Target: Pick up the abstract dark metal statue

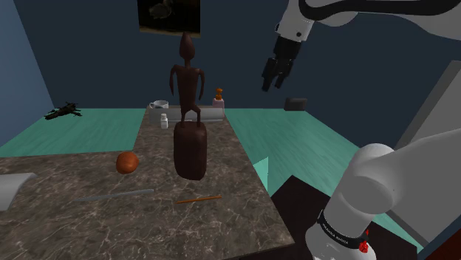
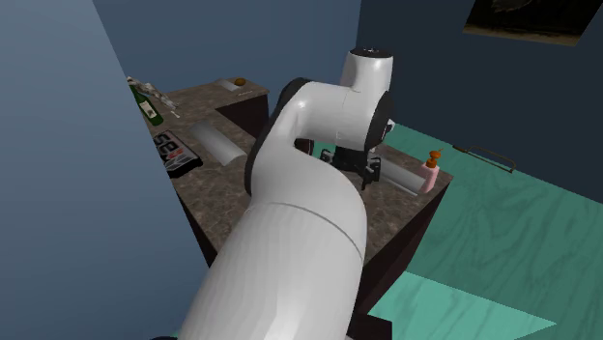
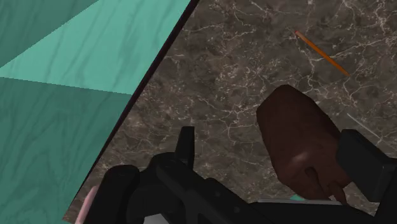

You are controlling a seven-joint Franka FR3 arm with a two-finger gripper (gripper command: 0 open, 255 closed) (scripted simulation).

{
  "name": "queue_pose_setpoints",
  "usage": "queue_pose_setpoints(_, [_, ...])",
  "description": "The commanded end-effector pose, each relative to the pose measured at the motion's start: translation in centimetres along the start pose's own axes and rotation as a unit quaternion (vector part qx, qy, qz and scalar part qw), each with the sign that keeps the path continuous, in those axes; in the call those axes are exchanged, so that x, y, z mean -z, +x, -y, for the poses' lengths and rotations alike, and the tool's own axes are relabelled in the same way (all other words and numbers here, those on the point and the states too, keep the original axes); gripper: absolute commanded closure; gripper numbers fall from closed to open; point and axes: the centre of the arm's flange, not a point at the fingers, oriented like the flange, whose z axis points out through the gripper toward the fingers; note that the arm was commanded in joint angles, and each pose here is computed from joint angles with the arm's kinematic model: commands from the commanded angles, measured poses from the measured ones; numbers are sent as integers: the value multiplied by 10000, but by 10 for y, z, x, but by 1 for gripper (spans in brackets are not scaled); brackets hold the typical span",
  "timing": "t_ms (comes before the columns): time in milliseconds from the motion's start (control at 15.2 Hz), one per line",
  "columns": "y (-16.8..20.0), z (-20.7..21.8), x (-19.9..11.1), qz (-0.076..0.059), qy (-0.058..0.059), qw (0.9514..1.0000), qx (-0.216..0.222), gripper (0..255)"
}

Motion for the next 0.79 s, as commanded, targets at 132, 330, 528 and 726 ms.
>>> queue_pose_setpoints(132, [7,4,-19,-357,58,9987,349,0])
queue_pose_setpoints(330, [19,12,-46,-890,144,9921,870,0])
queue_pose_setpoints(528, [33,22,-71,-1418,229,9799,1387,0])
queue_pose_setpoints(726, [48,33,-95,-1938,313,9621,1895,0])
